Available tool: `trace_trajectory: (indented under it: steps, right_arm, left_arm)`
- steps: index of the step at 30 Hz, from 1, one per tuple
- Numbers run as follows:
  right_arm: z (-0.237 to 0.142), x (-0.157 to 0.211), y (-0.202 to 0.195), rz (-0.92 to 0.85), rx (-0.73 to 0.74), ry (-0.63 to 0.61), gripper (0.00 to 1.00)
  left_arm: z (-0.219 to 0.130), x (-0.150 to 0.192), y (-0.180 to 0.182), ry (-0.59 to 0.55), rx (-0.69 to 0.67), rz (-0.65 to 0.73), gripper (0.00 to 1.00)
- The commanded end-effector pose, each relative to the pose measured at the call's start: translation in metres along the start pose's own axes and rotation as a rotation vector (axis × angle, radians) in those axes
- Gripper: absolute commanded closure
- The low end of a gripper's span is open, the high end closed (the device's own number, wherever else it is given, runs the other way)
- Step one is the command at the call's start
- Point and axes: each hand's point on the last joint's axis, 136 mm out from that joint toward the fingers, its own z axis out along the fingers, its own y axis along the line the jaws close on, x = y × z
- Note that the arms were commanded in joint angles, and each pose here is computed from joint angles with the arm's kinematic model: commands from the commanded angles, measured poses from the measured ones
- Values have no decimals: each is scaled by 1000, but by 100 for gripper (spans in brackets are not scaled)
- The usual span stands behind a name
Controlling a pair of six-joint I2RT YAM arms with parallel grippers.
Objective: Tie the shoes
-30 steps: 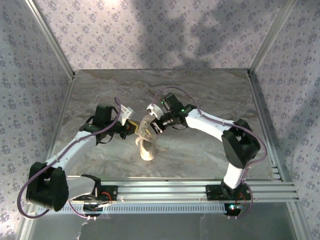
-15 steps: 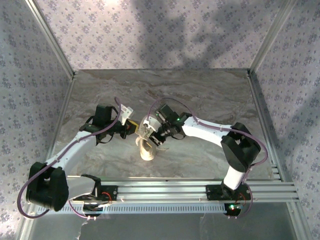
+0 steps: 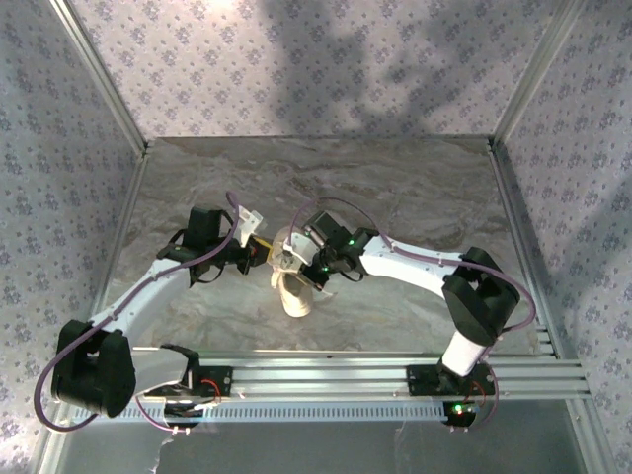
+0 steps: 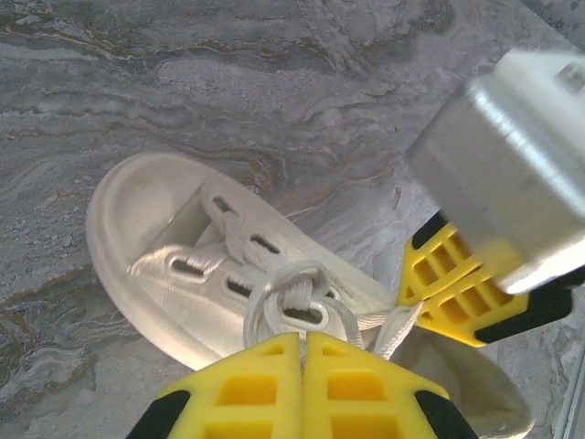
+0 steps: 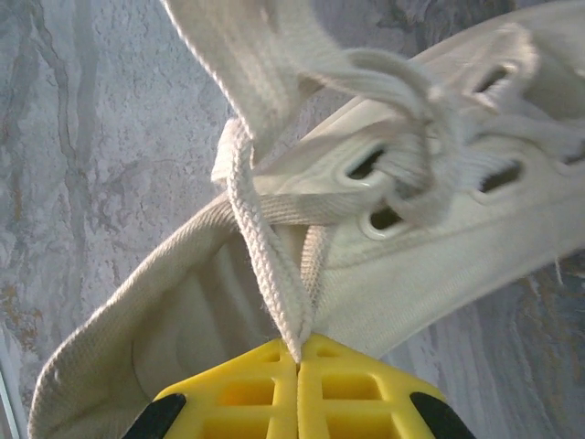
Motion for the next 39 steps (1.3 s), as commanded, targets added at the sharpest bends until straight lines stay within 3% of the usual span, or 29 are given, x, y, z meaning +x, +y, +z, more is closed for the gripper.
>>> trace_trajectory:
  steps: [1, 7, 19, 27, 39]
  right_arm:
    - [-20, -15, 4, -30, -3, -50, 94]
    - [-20, -18, 14, -19, -92, -17, 85]
    - [-13, -11, 6, 10, -95, 30, 92]
    - [-24, -7, -13, 50, -80, 55, 93]
    - [-11, 31, -21, 110, -157, 201, 90]
  left_arm:
    - [-1, -7, -7, -26, 27, 28, 100]
    - [0, -6, -6, -21, 25, 27, 100]
    - [1, -3, -7, -9, 29, 32, 100]
    - [3, 5, -6, 19, 20, 44, 100]
    - [13, 28, -10, 95, 8, 69, 100]
